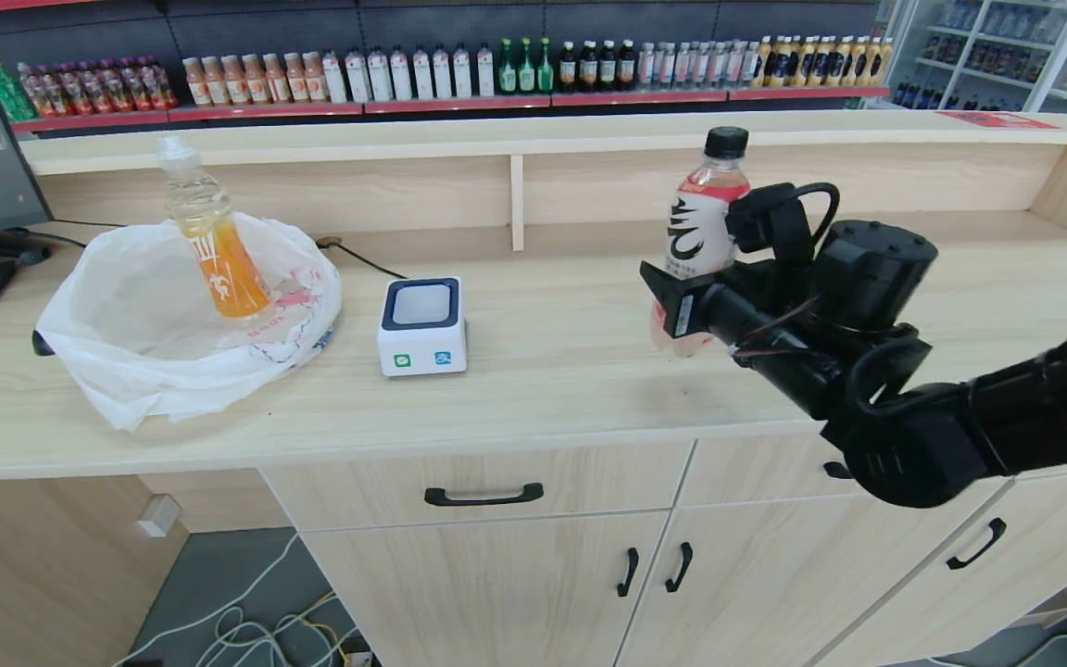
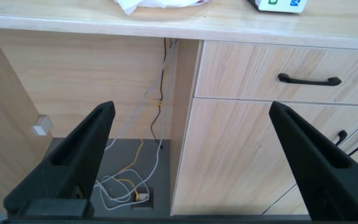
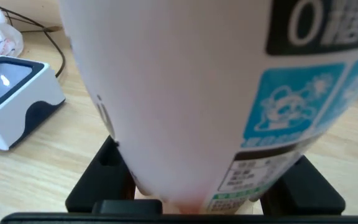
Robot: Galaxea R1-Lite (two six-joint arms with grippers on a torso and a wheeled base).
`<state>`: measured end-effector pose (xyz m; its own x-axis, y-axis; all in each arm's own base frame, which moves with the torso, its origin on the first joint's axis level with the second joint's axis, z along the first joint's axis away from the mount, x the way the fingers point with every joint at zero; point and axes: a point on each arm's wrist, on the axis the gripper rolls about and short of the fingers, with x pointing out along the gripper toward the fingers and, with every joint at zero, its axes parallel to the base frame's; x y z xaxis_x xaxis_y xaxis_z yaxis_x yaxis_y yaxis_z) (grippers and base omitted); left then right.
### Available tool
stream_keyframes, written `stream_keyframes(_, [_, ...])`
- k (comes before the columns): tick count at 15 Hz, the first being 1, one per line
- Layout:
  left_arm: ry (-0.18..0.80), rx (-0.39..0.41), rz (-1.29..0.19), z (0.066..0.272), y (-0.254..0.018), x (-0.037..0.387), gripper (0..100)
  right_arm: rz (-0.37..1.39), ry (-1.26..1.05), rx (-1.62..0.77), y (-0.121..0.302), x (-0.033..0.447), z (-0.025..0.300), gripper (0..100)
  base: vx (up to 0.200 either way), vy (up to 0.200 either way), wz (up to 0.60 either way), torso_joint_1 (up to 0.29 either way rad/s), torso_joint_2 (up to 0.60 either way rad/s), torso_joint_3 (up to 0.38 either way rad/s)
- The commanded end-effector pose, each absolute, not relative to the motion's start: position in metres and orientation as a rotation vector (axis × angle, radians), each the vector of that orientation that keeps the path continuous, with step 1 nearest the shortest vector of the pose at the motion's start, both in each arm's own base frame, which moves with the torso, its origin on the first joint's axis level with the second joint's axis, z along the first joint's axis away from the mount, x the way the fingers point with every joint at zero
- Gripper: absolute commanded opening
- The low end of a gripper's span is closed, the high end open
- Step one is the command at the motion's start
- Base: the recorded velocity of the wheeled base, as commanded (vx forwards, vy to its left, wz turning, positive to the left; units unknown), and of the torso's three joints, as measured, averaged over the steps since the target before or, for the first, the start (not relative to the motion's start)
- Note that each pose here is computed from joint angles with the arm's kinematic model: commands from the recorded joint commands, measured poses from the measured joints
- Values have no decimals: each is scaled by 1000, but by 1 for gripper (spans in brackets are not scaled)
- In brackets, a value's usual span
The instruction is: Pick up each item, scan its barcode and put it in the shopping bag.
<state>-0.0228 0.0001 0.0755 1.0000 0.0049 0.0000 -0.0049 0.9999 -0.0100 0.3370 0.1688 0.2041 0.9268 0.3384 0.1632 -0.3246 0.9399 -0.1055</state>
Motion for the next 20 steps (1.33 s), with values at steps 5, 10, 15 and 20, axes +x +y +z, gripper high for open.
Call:
stream_keyframes(5, [0,-11,6,75,0,-23,100,325,-257,-47,130,259,187,0,0,0,0,0,0,0])
stream_keyframes(10, [0,-11,5,75,0,-23,100,384,-233,-41,132,231,164,0,0,0,0,0,0,0])
stream_keyframes(15, [0,-11,6,75,0,-23,100,536,-211,-41,160,203,158,0,0,0,0,0,0,0])
stream_keyframes(20, [0,-11,6,75,0,-23,100,638,-291,-72,194,190,169,0,0,0,0,0,0,0])
